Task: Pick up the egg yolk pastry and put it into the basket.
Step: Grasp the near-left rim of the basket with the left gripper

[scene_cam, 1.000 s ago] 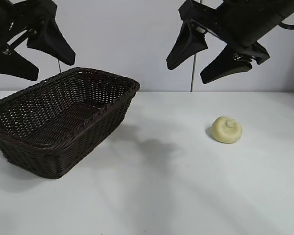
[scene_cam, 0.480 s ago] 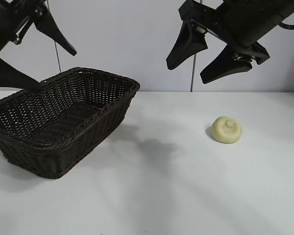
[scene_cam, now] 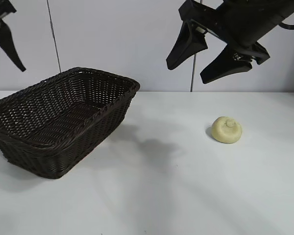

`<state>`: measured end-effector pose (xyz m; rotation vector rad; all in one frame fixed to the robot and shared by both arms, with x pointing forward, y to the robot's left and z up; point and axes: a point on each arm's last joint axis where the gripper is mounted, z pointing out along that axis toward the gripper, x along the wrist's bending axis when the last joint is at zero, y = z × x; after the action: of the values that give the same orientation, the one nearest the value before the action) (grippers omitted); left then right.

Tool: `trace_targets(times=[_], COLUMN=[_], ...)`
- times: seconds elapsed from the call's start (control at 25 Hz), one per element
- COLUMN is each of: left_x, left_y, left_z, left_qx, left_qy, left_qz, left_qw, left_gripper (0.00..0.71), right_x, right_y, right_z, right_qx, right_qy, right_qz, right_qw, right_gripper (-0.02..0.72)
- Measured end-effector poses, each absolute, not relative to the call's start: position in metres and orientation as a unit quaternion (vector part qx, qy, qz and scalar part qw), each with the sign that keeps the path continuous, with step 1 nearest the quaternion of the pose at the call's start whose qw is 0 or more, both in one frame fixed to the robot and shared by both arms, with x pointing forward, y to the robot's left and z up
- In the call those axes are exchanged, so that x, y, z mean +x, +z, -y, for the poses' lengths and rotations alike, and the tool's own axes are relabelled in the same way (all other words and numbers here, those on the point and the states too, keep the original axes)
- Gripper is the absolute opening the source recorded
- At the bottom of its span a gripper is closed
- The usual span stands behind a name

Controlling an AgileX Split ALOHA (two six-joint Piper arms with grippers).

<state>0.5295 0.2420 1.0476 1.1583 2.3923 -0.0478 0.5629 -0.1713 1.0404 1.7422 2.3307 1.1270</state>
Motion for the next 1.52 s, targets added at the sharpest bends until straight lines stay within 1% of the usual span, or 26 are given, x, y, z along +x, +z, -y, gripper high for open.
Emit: trace_targets(times=[0.04,0.2,0.32,0.52,0.72,0.88,1.04,1.16,1.52], left_x=[0.529,0.526,0.527,0.537,0.549,0.554,0.559,0.561,0.562], left_y=[1.05,1.054,1.049,1.026,1.0,0.99,0.987,0.983,0.983], left_z=[-0.245,-0.247,-0.24,-0.218,-0.214,-0.213,-0.213,-0.212,-0.22], left_qx=[0.421,0.397,0.383,0.388,0.377,0.373,0.368,0.367,0.359], left_qy=[-0.012,-0.013,-0.019,-0.032,-0.035,-0.036,-0.032,-0.032,-0.036], left_qz=[-0.879,-0.898,-0.905,-0.906,-0.915,-0.918,-0.918,-0.919,-0.923], left_qw=[0.223,0.192,0.182,0.164,0.136,0.129,0.144,0.138,0.134], left_gripper=[0.542,0.542,0.542,0.542,0.542,0.542,0.542,0.542,0.541], right_x=[0.563,0.563,0.563,0.563,0.563,0.563,0.563,0.563,0.563], right_y=[1.04,1.04,1.04,1.04,1.04,1.04,1.039,1.039,1.039], right_z=[0.171,0.171,0.171,0.171,0.171,0.172,0.173,0.173,0.173], right_qx=[0.558,0.558,0.558,0.558,0.558,0.556,0.553,0.552,0.55], right_qy=[0.361,0.361,0.361,0.361,0.361,0.358,0.354,0.352,0.35], right_qz=[-0.747,-0.747,-0.747,-0.747,-0.747,-0.75,-0.754,-0.756,-0.758], right_qw=[0.011,0.011,0.011,0.011,0.011,0.014,0.019,0.021,0.023], right_gripper=[0.546,0.546,0.546,0.546,0.546,0.546,0.546,0.546,0.546])
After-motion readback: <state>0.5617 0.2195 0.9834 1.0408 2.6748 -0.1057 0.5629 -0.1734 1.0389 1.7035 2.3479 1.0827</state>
